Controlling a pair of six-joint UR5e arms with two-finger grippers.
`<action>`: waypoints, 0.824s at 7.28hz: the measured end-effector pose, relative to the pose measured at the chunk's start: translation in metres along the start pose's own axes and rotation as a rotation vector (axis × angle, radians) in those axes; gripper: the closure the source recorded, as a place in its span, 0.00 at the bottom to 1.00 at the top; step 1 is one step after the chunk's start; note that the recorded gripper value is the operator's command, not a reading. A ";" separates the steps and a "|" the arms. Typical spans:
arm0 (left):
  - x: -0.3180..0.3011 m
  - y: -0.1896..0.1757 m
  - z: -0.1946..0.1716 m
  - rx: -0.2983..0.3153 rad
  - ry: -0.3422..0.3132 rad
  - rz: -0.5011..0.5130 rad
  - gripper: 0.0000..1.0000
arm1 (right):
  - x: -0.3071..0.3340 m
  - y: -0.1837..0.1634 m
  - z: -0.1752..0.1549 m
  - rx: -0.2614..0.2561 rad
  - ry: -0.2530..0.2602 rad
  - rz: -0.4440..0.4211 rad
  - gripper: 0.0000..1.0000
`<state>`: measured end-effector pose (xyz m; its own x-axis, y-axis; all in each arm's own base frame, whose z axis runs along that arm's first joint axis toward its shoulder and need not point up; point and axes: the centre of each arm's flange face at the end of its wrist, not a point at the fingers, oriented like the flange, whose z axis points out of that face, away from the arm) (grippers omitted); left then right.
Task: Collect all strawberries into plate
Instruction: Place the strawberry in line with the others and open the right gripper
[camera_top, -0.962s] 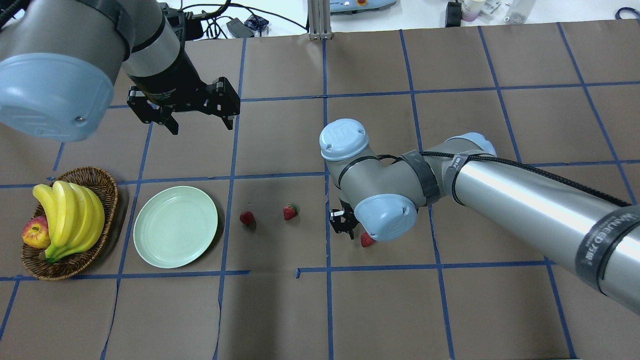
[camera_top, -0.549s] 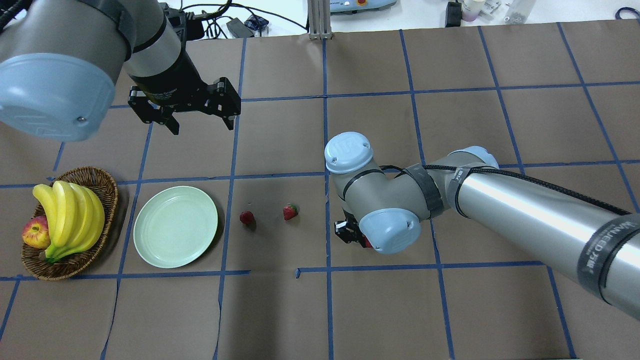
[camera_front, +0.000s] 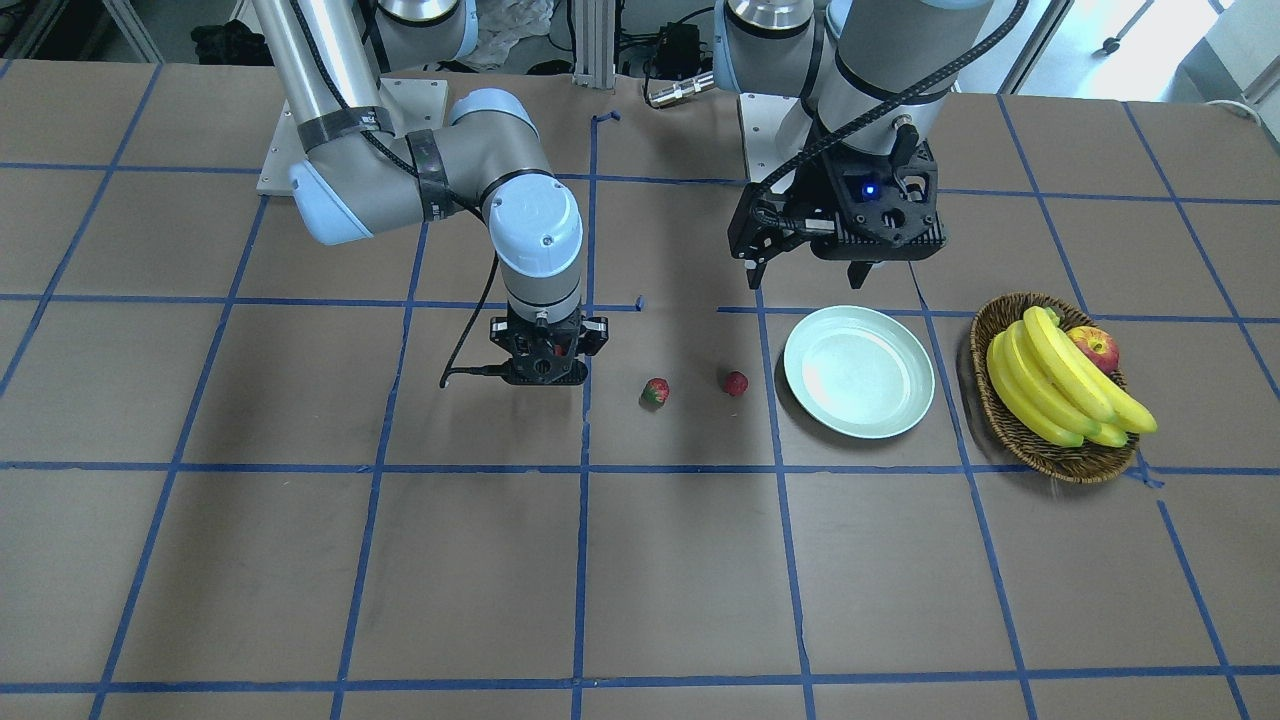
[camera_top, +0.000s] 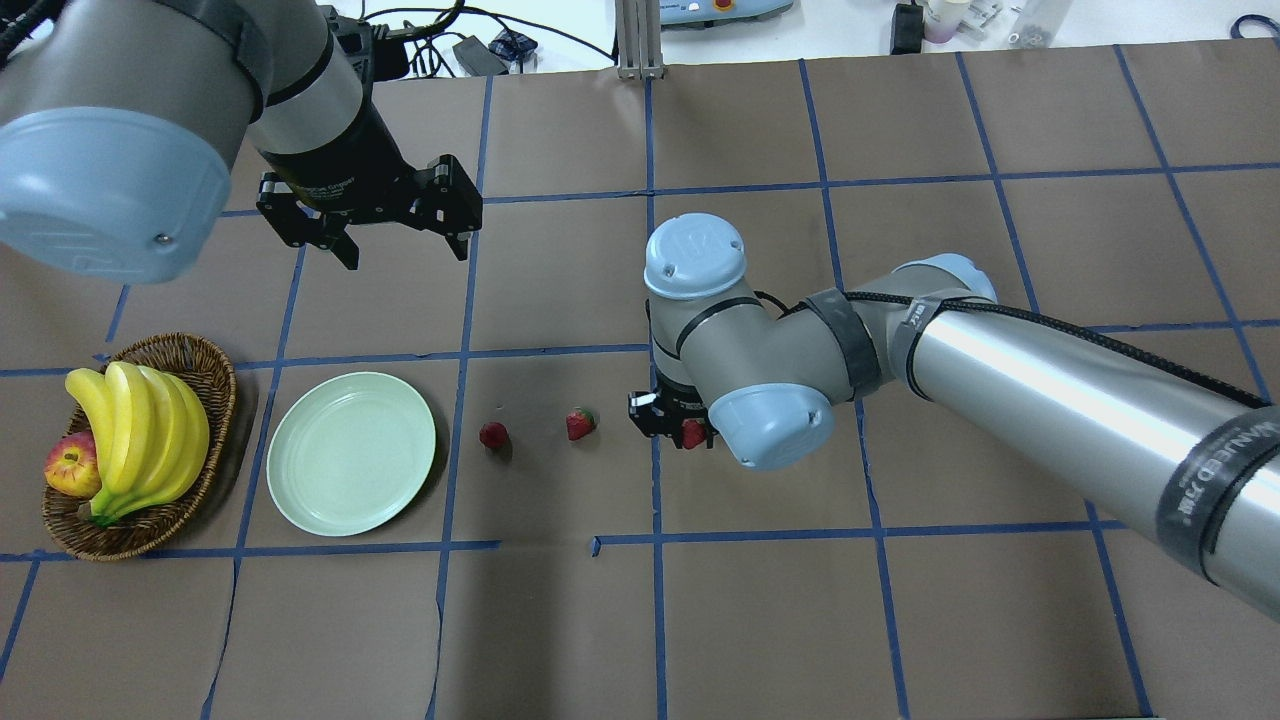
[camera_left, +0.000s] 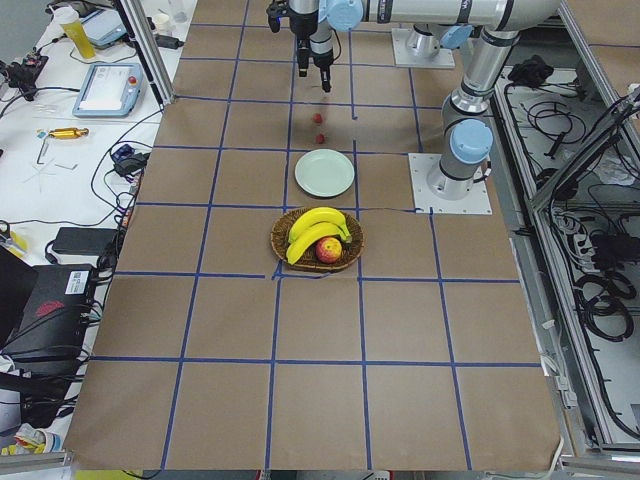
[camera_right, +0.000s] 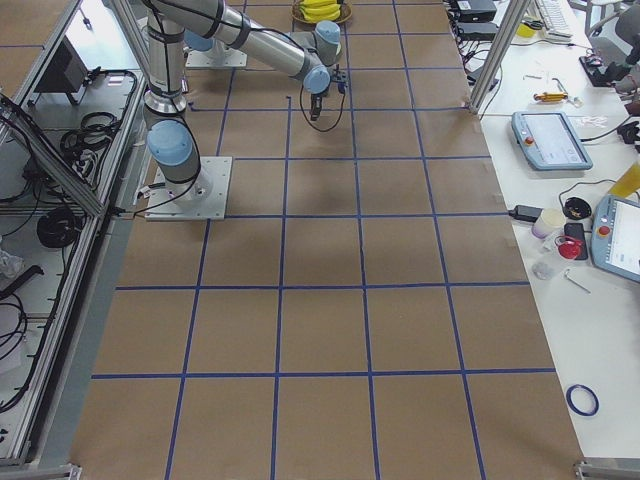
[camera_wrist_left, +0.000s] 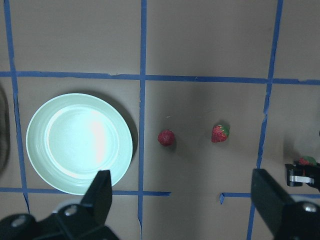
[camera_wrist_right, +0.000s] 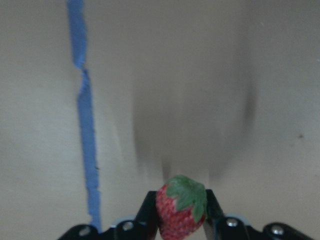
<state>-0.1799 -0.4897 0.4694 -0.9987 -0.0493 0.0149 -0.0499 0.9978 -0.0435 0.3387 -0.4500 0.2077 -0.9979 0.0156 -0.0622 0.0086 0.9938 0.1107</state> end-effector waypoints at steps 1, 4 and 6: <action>-0.001 0.000 0.000 0.001 0.000 -0.001 0.00 | -0.011 -0.008 0.003 0.025 -0.094 0.029 0.30; -0.002 0.000 -0.003 0.005 0.001 -0.002 0.00 | -0.012 -0.008 0.027 0.071 -0.143 0.036 0.00; -0.002 0.000 -0.003 0.005 0.001 -0.003 0.00 | -0.006 -0.007 0.010 0.129 -0.093 0.033 0.00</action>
<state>-0.1778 -0.4896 0.4719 -0.9985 -0.0523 0.0159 -0.0530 0.9974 -0.0485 0.3452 -0.4562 0.1978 -0.9868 0.0526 -0.1531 0.0554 0.9984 -0.0140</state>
